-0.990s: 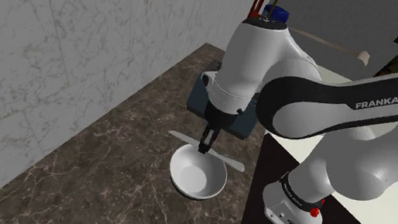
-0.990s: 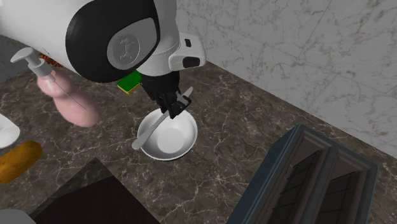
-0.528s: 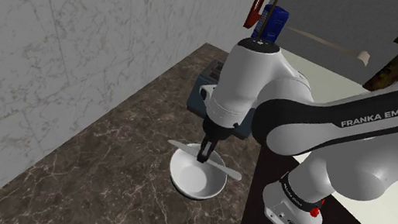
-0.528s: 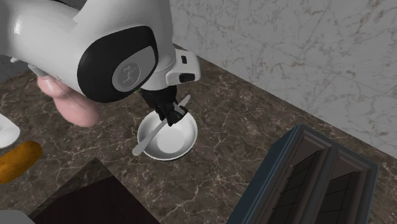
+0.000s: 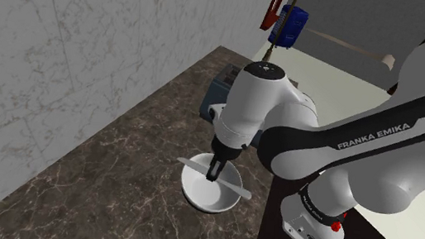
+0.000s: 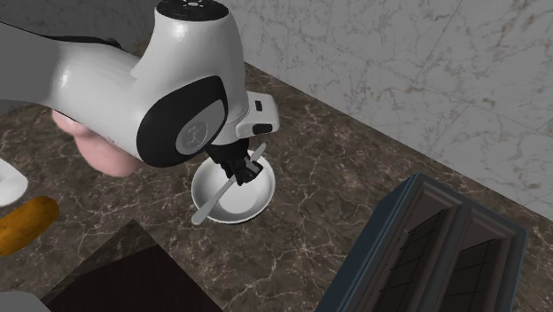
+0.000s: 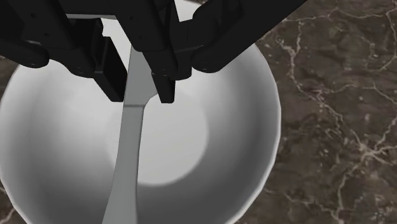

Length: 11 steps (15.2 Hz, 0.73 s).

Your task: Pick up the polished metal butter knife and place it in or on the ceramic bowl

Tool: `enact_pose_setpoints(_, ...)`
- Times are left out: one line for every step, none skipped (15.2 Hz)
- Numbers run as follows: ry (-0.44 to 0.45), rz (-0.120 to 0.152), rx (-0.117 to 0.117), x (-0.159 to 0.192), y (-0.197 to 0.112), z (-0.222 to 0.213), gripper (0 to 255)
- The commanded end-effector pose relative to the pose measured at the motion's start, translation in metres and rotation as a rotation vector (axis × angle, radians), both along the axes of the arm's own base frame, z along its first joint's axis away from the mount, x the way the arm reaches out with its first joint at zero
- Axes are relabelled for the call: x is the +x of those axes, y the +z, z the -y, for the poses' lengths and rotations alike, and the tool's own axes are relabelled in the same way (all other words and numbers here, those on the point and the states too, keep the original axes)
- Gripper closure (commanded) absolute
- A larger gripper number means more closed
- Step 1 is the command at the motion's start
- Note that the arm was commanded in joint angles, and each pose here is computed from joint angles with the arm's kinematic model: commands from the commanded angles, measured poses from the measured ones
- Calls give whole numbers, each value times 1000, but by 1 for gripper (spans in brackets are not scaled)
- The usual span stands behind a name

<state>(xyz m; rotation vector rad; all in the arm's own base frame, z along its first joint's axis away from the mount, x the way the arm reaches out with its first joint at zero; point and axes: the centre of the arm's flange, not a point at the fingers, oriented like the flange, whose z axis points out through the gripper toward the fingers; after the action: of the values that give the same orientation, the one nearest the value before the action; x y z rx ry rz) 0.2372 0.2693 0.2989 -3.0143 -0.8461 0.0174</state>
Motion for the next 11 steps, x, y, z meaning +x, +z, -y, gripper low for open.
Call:
enact_pose_setpoints(0, 1, 1, 0, -6, -1, 255)
enact_pose_setpoints(0, 1, 1, 0, -6, -1, 255)
enact_pose_setpoints(0, 1, 1, 0, -6, -1, 255)
enact_pose_setpoints(0, 1, 1, 0, -6, -1, 255)
enact_pose_setpoints(0, 1, 1, 0, -6, -1, 255)
enact_pose_setpoints(0, 1, 1, 0, -6, -1, 255)
enact_pose_setpoints(0, 1, 1, 0, -6, -1, 255)
enact_pose_setpoints(0, 1, 1, 0, -6, -1, 255)
enact_pose_setpoints(0, 1, 1, 0, -6, -1, 0)
enact_pose_setpoints(0, 1, 1, 0, -6, -1, 0)
enact_pose_setpoints(0, 1, 1, 0, -6, -1, 0)
